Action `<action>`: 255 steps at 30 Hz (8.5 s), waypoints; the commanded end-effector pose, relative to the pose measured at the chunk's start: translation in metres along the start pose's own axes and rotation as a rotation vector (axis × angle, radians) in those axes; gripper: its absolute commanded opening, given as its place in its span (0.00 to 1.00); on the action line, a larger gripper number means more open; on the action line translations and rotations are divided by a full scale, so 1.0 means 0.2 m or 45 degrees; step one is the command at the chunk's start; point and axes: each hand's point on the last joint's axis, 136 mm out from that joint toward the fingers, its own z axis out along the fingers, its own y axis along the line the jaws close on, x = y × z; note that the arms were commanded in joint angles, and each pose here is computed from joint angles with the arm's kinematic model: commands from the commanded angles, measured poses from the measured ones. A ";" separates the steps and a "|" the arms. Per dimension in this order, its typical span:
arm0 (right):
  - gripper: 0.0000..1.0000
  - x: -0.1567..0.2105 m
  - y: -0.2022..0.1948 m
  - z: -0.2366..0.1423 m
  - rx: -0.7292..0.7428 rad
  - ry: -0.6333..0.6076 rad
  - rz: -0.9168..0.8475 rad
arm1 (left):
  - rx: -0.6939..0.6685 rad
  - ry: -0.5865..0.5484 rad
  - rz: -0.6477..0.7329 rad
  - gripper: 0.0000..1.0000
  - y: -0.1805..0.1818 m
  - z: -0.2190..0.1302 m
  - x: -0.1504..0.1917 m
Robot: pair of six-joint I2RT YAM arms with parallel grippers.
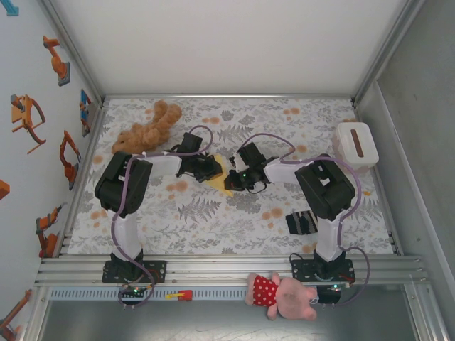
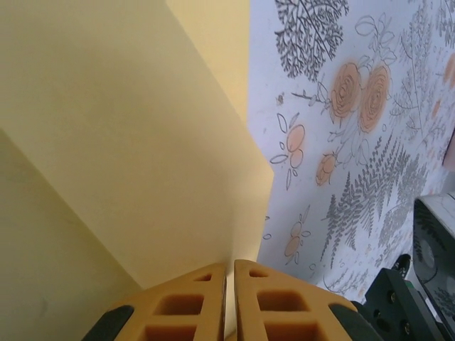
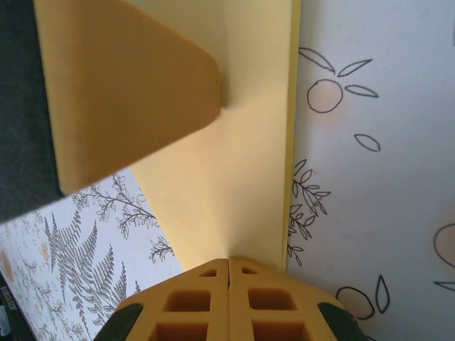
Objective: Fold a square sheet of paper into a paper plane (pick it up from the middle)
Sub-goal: Fourth fold the wing at the center of the table, then pick up the paper from the center of the table, then turn over the paper at the center of the table.
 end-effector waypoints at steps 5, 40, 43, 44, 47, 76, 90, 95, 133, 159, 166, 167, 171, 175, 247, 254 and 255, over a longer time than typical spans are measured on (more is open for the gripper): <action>0.05 0.21 -0.25 0.07 0.218 0.156 0.106 | -0.042 -0.016 -0.029 0.12 0.05 0.01 -0.04; 0.10 -0.18 0.11 -0.21 -0.032 -0.247 0.107 | -0.149 0.018 -0.099 0.09 0.23 0.06 -0.01; 0.06 -0.18 0.12 -0.16 -0.073 -0.204 0.117 | -0.154 0.017 -0.104 0.09 0.23 0.06 -0.01; 0.04 -0.17 0.13 -0.14 -0.080 -0.184 0.117 | -0.155 0.015 -0.106 0.09 0.23 0.05 -0.01; 0.03 -0.14 0.13 -0.08 -0.083 -0.134 0.099 | -0.158 0.013 -0.109 0.09 0.24 0.05 -0.01; 0.01 0.26 -0.05 -0.07 0.043 0.218 0.039 | -0.370 0.056 -0.270 0.07 0.49 0.07 0.08; 0.00 0.20 0.03 -0.26 0.044 0.025 -0.031 | -0.307 0.065 -0.251 0.07 0.43 0.08 0.07; 0.00 0.03 0.12 -0.21 -0.024 -0.055 -0.035 | -0.279 0.067 -0.248 0.07 0.40 0.08 0.06; 0.00 0.27 -0.35 0.02 0.384 0.209 0.117 | -0.250 -0.129 -0.058 0.15 0.47 -0.10 -0.46; 0.25 -0.28 0.16 -0.34 -0.031 -0.367 0.038 | -0.197 -0.443 0.022 0.36 0.10 -0.56 -0.48; 0.38 -0.32 0.09 -0.28 -0.101 -0.293 0.009 | -0.068 -0.487 -0.066 0.52 0.12 -0.61 -0.29; 0.38 -0.32 0.10 -0.25 -0.115 -0.259 -0.014 | -0.032 -0.490 -0.081 0.53 0.11 -0.61 -0.26; 0.39 -0.35 0.11 -0.20 -0.125 -0.206 -0.098 | 0.071 -0.488 -0.143 0.58 0.11 -0.59 -0.19; 0.36 -0.37 0.11 -0.14 -0.146 -0.146 -0.145 | 0.110 -0.466 -0.174 0.60 0.12 -0.56 -0.14; 0.23 -0.66 0.62 -0.96 -0.803 -0.642 -0.066 | 0.801 -0.445 0.376 0.12 -0.70 -0.84 -0.02; 0.32 -0.66 0.49 -1.01 -0.699 -0.709 -0.033 | 0.698 -0.477 0.420 0.09 -0.67 -0.85 -0.03; 0.32 -0.66 0.46 -1.01 -0.657 -0.719 -0.026 | 0.661 -0.483 0.428 0.09 -0.66 -0.85 -0.03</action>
